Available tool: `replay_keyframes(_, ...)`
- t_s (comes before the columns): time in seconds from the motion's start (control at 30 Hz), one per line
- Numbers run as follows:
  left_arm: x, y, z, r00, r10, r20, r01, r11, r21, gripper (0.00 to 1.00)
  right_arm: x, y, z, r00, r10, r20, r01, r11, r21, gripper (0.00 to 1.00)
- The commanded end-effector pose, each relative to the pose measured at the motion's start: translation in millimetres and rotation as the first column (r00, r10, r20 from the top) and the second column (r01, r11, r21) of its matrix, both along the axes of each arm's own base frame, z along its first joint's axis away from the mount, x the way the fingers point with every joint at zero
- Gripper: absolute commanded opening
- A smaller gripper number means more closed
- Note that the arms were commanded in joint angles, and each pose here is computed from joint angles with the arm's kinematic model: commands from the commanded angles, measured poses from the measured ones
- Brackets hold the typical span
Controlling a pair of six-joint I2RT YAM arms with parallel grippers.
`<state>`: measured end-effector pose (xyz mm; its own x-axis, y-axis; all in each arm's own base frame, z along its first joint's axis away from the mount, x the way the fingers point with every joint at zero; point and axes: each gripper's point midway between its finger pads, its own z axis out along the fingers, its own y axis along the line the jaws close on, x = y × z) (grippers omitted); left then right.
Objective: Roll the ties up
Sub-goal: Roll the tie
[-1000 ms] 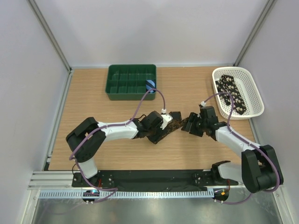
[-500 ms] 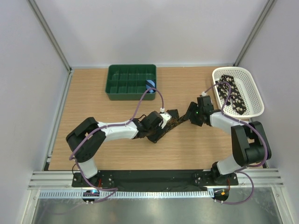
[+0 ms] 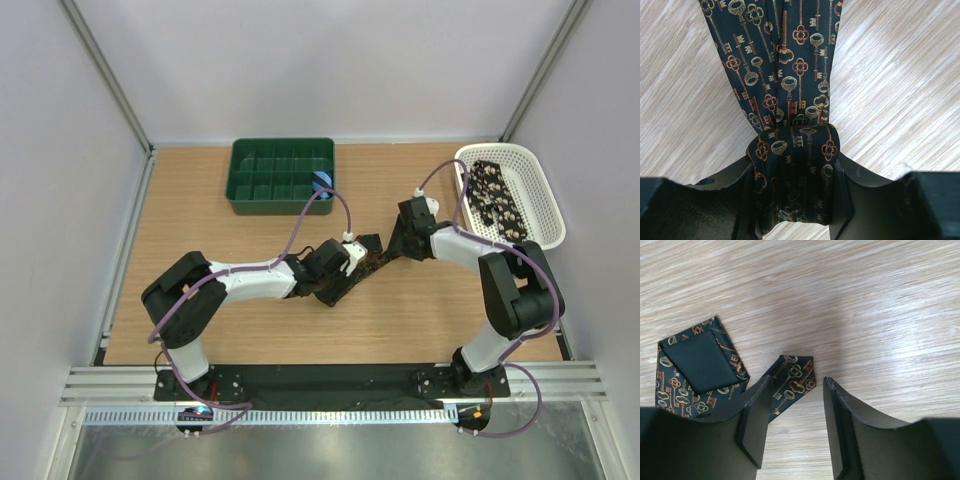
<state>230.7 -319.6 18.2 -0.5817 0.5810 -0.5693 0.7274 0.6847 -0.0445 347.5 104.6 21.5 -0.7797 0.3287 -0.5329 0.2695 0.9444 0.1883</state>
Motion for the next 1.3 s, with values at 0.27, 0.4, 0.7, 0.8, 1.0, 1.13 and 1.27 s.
replay_keyframes(0.27, -17, 25, -18, 0.998, 0.001, -0.068, 0.006, 0.994, 0.110, 0.35, 6, -1, -10, 0.998, 0.026, -0.052, -0.035, 0.983, -0.179, 0.36)
replay_keyframes(0.4, -19, 25, -19, 0.997, -0.006, -0.071, 0.013, 0.994, 0.112, 0.35, 6, 1, -11, 0.998, 0.028, -0.048, -0.035, 0.986, -0.166, 0.19)
replay_keyframes(0.7, -21, 27, -20, 0.997, -0.010, -0.078, 0.019, 0.993, 0.118, 0.34, 35, 28, 44, 0.985, 0.111, 0.136, -0.104, 0.993, -0.052, 0.01)
replay_keyframes(0.8, -19, 26, -16, 0.998, -0.005, -0.068, 0.012, 0.994, 0.111, 0.34, 45, 40, 68, 0.970, 0.151, 0.193, -0.150, 0.989, -0.018, 0.01)
replay_keyframes(1.0, -19, 27, -10, 0.999, 0.011, -0.051, -0.005, 0.994, 0.105, 0.33, 61, 64, 97, 0.934, 0.223, 0.279, -0.243, 0.969, 0.040, 0.01)
replay_keyframes(1.13, -16, 29, -5, 0.999, 0.027, -0.028, -0.024, 0.995, 0.101, 0.34, 71, 72, 111, 0.913, 0.240, 0.329, -0.272, 0.961, 0.052, 0.01)
replay_keyframes(1.27, -18, 28, -3, 0.999, 0.028, -0.027, -0.025, 0.995, 0.096, 0.33, 84, 79, 98, 0.917, 0.267, 0.296, -0.291, 0.956, 0.043, 0.01)
